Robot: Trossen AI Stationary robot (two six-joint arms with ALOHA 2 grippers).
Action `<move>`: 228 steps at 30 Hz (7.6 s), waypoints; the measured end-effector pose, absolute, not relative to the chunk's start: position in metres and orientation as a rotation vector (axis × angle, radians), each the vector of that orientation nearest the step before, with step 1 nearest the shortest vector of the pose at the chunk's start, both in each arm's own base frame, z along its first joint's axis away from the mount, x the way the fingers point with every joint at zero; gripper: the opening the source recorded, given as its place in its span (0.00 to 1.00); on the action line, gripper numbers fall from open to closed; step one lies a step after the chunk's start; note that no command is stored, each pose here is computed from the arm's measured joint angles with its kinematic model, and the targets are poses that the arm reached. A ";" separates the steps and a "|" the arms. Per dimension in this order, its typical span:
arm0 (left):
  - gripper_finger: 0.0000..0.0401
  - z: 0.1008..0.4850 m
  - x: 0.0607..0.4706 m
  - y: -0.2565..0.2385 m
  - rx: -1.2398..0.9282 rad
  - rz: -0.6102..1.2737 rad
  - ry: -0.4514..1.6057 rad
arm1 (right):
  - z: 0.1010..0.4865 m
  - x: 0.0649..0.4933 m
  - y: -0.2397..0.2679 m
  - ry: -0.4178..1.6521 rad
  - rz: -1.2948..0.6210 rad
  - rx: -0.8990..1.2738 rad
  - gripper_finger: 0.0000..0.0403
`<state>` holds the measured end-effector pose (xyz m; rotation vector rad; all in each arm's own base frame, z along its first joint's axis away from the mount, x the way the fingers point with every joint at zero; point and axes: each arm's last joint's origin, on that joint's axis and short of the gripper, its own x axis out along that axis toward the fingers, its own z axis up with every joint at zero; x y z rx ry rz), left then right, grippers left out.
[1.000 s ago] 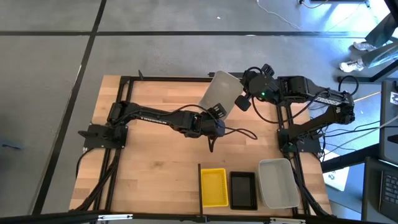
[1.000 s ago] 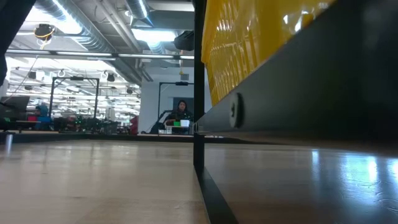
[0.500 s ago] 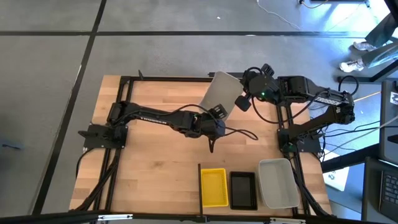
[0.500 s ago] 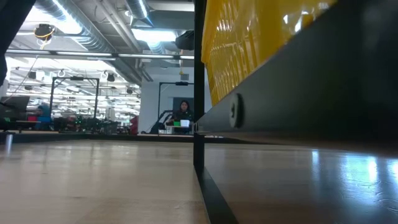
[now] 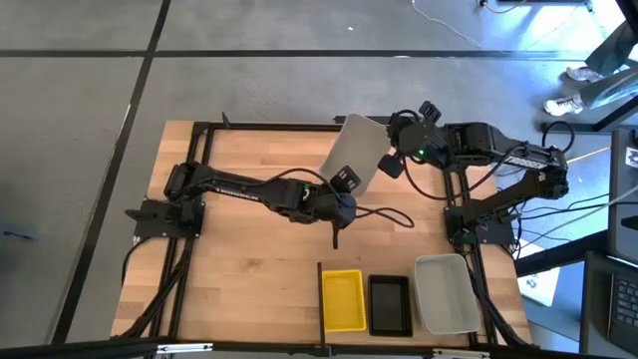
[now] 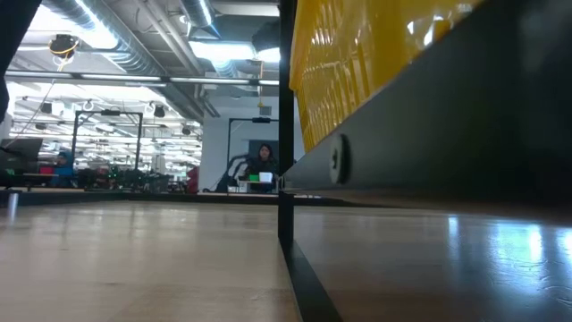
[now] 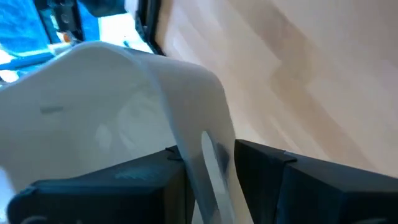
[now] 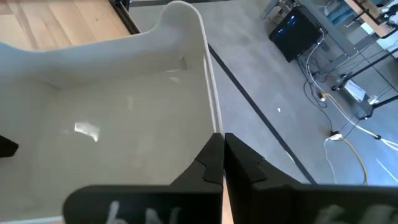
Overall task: Stack baskets on shelf by color
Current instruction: Stack the gray bin on top of the gray bin on the shelf
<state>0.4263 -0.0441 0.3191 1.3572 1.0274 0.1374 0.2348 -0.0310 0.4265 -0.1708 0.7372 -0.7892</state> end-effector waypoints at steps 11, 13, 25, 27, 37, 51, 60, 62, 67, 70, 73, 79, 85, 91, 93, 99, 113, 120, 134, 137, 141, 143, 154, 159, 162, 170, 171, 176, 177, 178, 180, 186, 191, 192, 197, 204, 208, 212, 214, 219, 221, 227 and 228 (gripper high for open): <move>0.22 0.324 0.423 -0.047 1.079 -0.028 0.895 | 0.427 0.236 -0.031 0.748 -0.771 -0.199 0.00; 0.22 0.323 0.422 -0.047 1.033 -0.050 0.891 | 0.427 0.236 -0.031 0.753 -0.766 -0.213 0.00; 0.22 0.320 0.422 -0.037 0.821 -0.120 0.885 | 0.427 0.236 -0.031 0.766 -0.754 -0.245 0.00; 0.22 0.319 0.422 -0.033 0.804 -0.081 0.900 | 0.427 0.236 -0.031 0.769 -0.750 -0.261 0.00; 0.22 0.319 0.422 -0.017 0.803 0.116 0.948 | 0.422 0.244 -0.032 0.790 -0.736 -0.266 0.00; 0.22 0.321 0.424 -0.019 0.845 0.205 0.935 | 0.407 0.263 -0.033 0.870 -0.738 -0.324 0.00; 0.22 0.345 0.410 -0.042 0.849 0.226 0.851 | 0.412 0.249 -0.032 0.876 -0.752 -0.325 0.00; 0.22 0.352 0.407 -0.048 0.851 0.249 0.817 | 0.414 0.246 -0.032 0.873 -0.757 -0.319 0.00; 0.22 0.371 0.391 -0.056 0.858 0.300 0.781 | 0.415 0.238 -0.032 0.896 -0.777 -0.328 0.00; 0.22 0.380 0.383 -0.060 0.839 0.336 0.753 | 0.416 0.232 -0.031 0.923 -0.750 -0.323 0.00; 0.22 0.394 0.371 -0.062 0.810 0.385 0.721 | 0.426 0.222 -0.026 0.918 -0.689 -0.273 0.00; 0.22 0.415 0.350 -0.060 0.756 0.461 0.671 | 0.452 0.198 -0.012 0.899 -0.651 -0.245 0.00; 0.22 0.432 0.333 -0.057 0.718 0.489 0.621 | 0.476 0.177 0.003 0.850 -0.565 -0.194 0.00; 0.22 0.443 0.322 -0.054 0.700 0.503 0.590 | 0.493 0.164 0.017 0.770 -0.427 -0.136 0.00; 0.22 0.444 0.322 -0.054 0.699 0.503 0.589 | 0.495 0.161 0.020 0.762 -0.380 -0.124 0.00; 0.22 0.443 0.322 -0.054 0.701 0.502 0.591 | 0.497 0.155 0.028 0.761 -0.269 -0.069 0.00; 0.22 0.443 0.322 -0.054 0.701 0.501 0.591 | 0.498 0.142 0.051 0.786 -0.029 0.110 0.00; 0.22 0.443 0.322 -0.054 0.700 0.501 0.590 | 0.499 0.131 0.063 0.820 0.090 0.241 0.00; 0.22 0.443 0.322 -0.054 0.700 0.502 0.589 | 0.470 0.110 0.082 0.966 0.122 0.369 0.00; 0.22 0.443 0.322 -0.054 0.700 0.502 0.589 | 0.457 0.107 0.086 1.014 0.105 0.397 0.00; 0.22 0.443 0.322 -0.054 0.699 0.503 0.589 | 0.448 0.102 0.091 1.052 0.105 0.424 0.00; 0.22 0.443 0.322 -0.053 0.699 0.503 0.589 | 0.446 0.101 0.093 1.058 0.104 0.410 0.00; 0.22 0.443 0.322 -0.053 0.699 0.503 0.589 | 0.445 0.101 0.093 1.048 0.100 0.399 0.00; 0.22 0.443 0.322 -0.053 0.699 0.503 0.589 | 0.445 0.102 0.093 1.031 0.083 0.386 0.00; 0.22 0.443 0.322 -0.053 0.700 0.502 0.591 | 0.444 0.107 0.094 0.987 0.043 0.319 0.00; 0.22 0.443 0.322 -0.053 0.701 0.502 0.592 | 0.435 0.138 0.092 0.954 -0.147 0.254 0.04; 0.22 0.443 0.322 -0.053 0.701 0.502 0.592 | 0.434 0.143 0.092 0.968 -0.153 0.245 0.06; 0.22 0.443 0.322 -0.053 0.702 0.502 0.593 | 0.422 0.170 0.091 1.040 -0.197 0.190 0.18; 0.22 0.443 0.322 -0.053 0.702 0.501 0.594 | 0.419 0.176 0.090 1.061 -0.199 0.179 0.21; 0.22 0.443 0.322 -0.053 0.704 0.501 0.597 | 0.416 0.183 0.089 1.083 -0.190 0.169 0.23; 0.22 0.441 0.321 -0.053 0.713 0.496 0.614 | 0.412 0.197 0.087 1.093 -0.189 0.179 0.28; 0.22 0.433 0.316 -0.052 0.683 0.497 0.683 | 0.394 0.253 0.075 1.092 -0.224 0.436 0.33; 0.22 0.428 0.309 -0.050 0.634 0.510 0.732 | 0.367 0.295 0.070 1.189 -0.130 0.531 0.33; 0.22 0.429 0.306 -0.050 0.623 0.512 0.738 | 0.361 0.300 0.069 1.218 -0.127 0.543 0.33; 0.22 0.441 0.282 -0.046 0.559 0.519 0.723 | 0.333 0.322 0.061 1.322 -0.198 0.557 0.33; 0.22 0.464 0.249 -0.041 0.479 0.515 0.640 | 0.295 0.351 0.050 1.404 -0.276 0.569 0.33; 0.22 0.472 0.237 -0.039 0.456 0.514 0.607 | 0.271 0.366 0.045 1.453 -0.292 0.550 0.33; 0.22 0.478 0.226 -0.036 0.440 0.519 0.587 | 0.252 0.376 0.041 1.493 -0.308 0.540 0.33; 0.22 0.477 0.221 -0.035 0.447 0.517 0.603 | 0.245 0.380 0.040 1.502 -0.310 0.545 0.33; 0.22 0.478 0.220 -0.035 0.441 0.516 0.593 | 0.235 0.386 0.039 1.510 -0.301 0.538 0.33; 0.22 0.478 0.220 -0.035 0.443 0.514 0.597 | 0.233 0.387 0.039 1.512 -0.291 0.533 0.33; 0.22 0.476 0.219 -0.034 0.457 0.512 0.622 | 0.228 0.393 0.039 1.492 -0.274 0.553 0.33; 0.22 0.476 0.219 -0.034 0.458 0.511 0.624 | 0.227 0.394 0.039 1.491 -0.274 0.553 0.33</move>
